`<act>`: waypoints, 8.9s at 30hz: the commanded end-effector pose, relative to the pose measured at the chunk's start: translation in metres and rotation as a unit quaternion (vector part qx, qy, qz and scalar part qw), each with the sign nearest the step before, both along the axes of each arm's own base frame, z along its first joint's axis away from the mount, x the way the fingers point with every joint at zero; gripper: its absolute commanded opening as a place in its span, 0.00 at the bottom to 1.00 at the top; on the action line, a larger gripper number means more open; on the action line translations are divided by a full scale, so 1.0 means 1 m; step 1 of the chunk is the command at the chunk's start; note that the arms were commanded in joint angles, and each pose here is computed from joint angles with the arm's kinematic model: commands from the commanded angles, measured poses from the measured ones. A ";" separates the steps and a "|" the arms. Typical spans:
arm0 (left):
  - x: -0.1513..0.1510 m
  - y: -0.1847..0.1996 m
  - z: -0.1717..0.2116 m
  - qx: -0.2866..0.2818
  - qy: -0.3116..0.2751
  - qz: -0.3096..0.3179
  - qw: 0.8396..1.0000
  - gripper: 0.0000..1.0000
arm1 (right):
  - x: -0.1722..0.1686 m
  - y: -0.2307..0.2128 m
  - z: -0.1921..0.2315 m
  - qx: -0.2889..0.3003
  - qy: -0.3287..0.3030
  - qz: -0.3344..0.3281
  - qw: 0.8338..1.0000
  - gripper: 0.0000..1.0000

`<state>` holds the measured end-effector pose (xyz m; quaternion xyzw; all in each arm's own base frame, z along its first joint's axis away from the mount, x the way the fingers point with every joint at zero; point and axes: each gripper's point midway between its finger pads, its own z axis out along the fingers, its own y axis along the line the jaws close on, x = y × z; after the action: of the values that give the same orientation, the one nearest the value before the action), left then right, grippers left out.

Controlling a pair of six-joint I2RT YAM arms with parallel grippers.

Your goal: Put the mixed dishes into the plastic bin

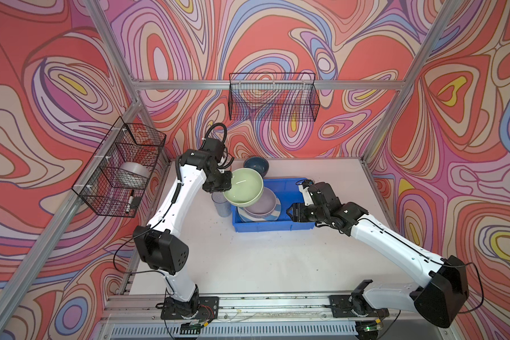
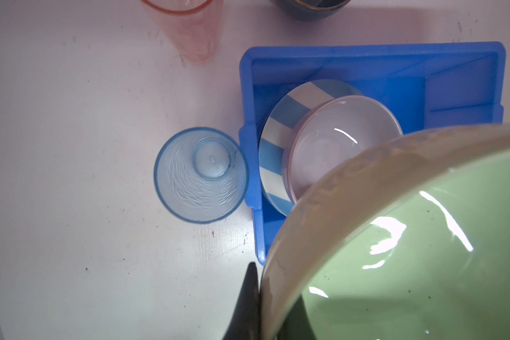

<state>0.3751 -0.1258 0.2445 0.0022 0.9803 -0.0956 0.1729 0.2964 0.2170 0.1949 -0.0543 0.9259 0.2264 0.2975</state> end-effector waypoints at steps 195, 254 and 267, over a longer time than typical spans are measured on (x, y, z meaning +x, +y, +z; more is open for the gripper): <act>-0.153 -0.004 -0.159 0.001 0.078 0.041 0.996 0.00 | -0.051 -0.103 -0.081 -0.035 0.204 -0.110 0.972 0.14; -0.173 0.035 -0.063 0.015 -0.035 0.066 0.997 0.66 | 0.332 0.084 -0.087 0.091 -0.056 0.000 0.994 0.62; -0.181 0.041 -0.056 0.009 -0.043 0.074 0.996 0.65 | 0.341 0.072 -0.128 0.049 -0.041 -0.054 0.997 0.55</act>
<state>0.2032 -0.0936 0.1929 -0.0577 0.9668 -0.0894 0.2324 0.6297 0.2983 0.0870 -0.0160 0.8969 0.2718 0.3484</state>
